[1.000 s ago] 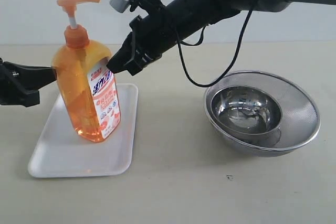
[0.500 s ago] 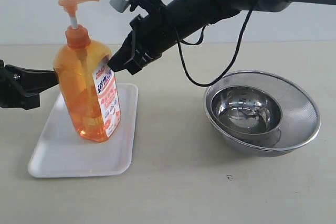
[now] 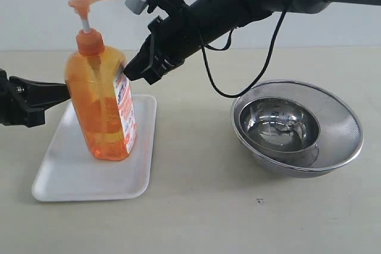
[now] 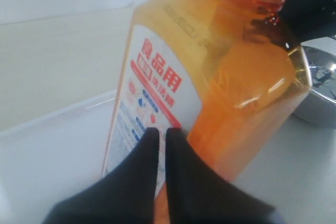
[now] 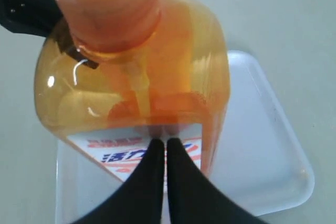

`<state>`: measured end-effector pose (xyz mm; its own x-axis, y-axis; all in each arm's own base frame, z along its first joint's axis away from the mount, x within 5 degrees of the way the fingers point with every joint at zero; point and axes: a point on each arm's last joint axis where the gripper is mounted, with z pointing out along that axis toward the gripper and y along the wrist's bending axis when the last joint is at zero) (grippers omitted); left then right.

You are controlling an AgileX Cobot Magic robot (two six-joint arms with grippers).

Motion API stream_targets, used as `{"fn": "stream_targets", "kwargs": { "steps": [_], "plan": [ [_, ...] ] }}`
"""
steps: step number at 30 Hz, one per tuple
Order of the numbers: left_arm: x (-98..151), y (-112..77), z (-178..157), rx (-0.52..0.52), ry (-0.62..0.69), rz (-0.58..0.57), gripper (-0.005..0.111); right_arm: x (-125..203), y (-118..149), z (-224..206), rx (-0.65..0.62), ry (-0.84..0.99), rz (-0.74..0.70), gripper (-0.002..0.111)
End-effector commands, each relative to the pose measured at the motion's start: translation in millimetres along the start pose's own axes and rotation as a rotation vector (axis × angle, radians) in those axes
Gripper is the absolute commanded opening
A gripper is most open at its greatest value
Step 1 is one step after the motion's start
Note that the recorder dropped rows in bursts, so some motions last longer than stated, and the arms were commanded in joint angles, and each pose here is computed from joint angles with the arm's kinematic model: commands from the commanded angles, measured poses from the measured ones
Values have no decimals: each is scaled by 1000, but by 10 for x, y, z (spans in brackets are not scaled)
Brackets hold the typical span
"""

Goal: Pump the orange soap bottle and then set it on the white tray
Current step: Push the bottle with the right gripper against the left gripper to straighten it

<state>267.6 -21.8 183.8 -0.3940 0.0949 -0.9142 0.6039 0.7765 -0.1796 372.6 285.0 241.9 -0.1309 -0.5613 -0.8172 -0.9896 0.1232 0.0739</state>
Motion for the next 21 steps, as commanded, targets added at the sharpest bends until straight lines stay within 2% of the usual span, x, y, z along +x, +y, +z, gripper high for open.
{"fn": "stream_targets", "kwargs": {
  "steps": [1, 16, 21],
  "plan": [
    [-22, -42, 13, 55, -20, 4, 5, -12, 4, 4, 0, -6, 4, 0],
    [-13, -42, 13, 55, -11, 5, 5, -6, -6, 4, 12, 1, -2, 0],
    [53, 44, 6, -34, 61, 3, 5, 27, -12, -2, 12, 34, -9, 0]
  ]
}}
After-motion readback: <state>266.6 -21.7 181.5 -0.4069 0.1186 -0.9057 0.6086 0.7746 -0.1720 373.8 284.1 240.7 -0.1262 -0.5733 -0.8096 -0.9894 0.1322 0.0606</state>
